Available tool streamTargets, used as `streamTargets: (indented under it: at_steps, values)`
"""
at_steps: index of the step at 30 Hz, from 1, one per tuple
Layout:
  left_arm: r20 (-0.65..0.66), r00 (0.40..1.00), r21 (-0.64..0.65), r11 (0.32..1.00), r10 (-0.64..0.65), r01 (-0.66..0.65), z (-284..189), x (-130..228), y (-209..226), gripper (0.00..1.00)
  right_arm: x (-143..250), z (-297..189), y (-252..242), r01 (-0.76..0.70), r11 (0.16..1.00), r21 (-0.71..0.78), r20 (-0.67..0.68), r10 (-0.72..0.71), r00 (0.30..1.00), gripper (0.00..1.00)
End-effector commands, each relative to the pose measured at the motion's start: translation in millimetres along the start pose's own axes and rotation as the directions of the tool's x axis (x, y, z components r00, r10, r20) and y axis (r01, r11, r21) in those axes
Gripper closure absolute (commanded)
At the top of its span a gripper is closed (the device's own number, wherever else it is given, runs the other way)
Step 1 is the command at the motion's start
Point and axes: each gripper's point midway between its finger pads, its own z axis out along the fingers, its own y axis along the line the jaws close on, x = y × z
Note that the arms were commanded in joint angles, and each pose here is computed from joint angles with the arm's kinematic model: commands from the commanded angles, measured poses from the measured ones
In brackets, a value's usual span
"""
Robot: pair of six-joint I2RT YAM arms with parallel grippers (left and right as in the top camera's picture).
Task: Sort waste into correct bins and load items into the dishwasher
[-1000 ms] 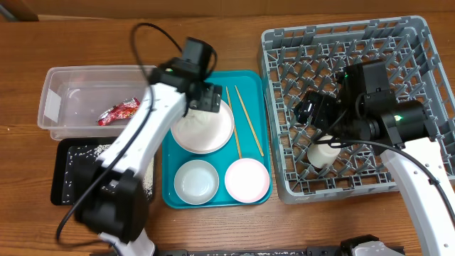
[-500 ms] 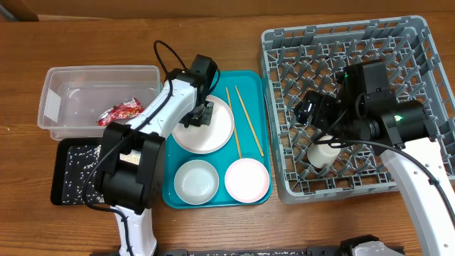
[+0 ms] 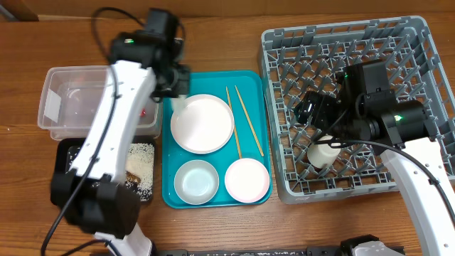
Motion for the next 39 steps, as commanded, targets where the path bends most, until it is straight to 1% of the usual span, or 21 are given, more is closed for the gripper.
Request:
streamTargets:
  at_steps: [1,2,6,7,8,9,12,17,19,22,23,29,34,36,38,39]
  values:
    - [0.034,0.993,-0.155,0.98,-0.116,0.12,-5.6,-4.7,49.3,0.96,-3.7,-4.7,6.1,0.013,1.0,-0.016,0.016,-0.013,1.0,0.0]
    - [0.035,0.988,-0.175,0.973,-0.147,0.151,-2.1,-5.9,64.2,0.96,-3.7,-4.7,6.1,0.013,1.0,-0.016,0.016,-0.013,1.0,0.0]
    - [0.055,0.97,-0.19,0.952,-0.235,0.241,7.9,-13.0,93.5,0.96,-3.6,-4.7,6.1,0.013,1.0,-0.016,0.016,-0.013,1.0,0.0]
    - [0.057,0.967,-0.181,0.95,-0.248,0.255,11.3,-15.3,96.8,0.76,-3.5,-4.7,6.0,0.013,1.0,-0.015,0.015,-0.013,1.0,0.0]
    - [0.055,0.965,-0.148,0.954,-0.256,0.261,14.7,-18.4,96.4,0.27,-3.3,-4.7,6.1,0.013,1.0,-0.016,0.014,-0.013,1.0,0.0]
    - [0.047,0.969,-0.118,0.961,-0.244,0.248,14.7,-18.8,91.9,0.24,-3.0,-4.7,6.7,0.013,1.0,-0.019,0.012,-0.012,1.0,0.0]
    - [0.03,0.982,-0.037,0.981,-0.187,0.189,2.9,-18.4,76.1,0.23,-1.9,-4.7,8.3,0.013,0.999,-0.029,0.006,-0.013,1.0,0.0]
    - [0.065,0.987,0.063,0.988,-0.146,0.142,-44.3,-13.6,46.0,0.24,0.0,-4.7,7.7,0.02,0.999,-0.027,-0.002,-0.02,1.0,0.0]
    - [0.085,0.988,0.087,0.989,-0.126,0.118,-65.4,-6.1,37.4,0.23,4.6,-4.9,11.8,0.071,0.996,-0.054,-0.023,-0.073,0.997,0.11]
    - [0.122,0.987,0.097,0.991,-0.104,0.093,-96.0,10.5,29.8,0.22,18.2,-5.5,27.3,0.196,0.971,-0.135,-0.061,-0.206,0.977,0.18]
    - [0.13,0.986,0.1,0.991,-0.1,0.087,-104.3,16.1,28.4,0.22,23.1,-5.3,31.5,0.228,0.962,-0.148,-0.069,-0.24,0.968,0.19]
    - [0.142,0.985,0.103,0.991,-0.097,0.083,-141.4,53.6,29.4,0.23,54.2,0.4,63.7,0.369,0.909,-0.192,-0.09,-0.39,0.916,0.19]
    - [0.161,0.982,0.103,0.991,-0.096,0.08,-160.0,72.3,31.0,0.22,59.4,8.4,74.4,0.442,0.885,-0.149,-0.046,-0.453,0.891,0.17]
    - [0.167,0.981,0.104,0.991,-0.096,0.08,-165.1,77.8,31.3,0.22,56.4,8.7,77.3,0.446,0.883,-0.145,-0.027,-0.455,0.89,0.11]
    - [0.163,0.982,0.108,0.991,-0.097,0.08,-169.0,84.6,31.0,0.23,50.3,9.1,77.0,0.436,0.891,-0.127,-0.004,-0.44,0.898,0.01]
    - [0.157,0.983,0.115,0.99,-0.096,0.079,-170.9,88.8,29.8,0.26,46.5,9.4,75.3,0.43,0.896,-0.111,0.007,-0.432,0.902,0.0]
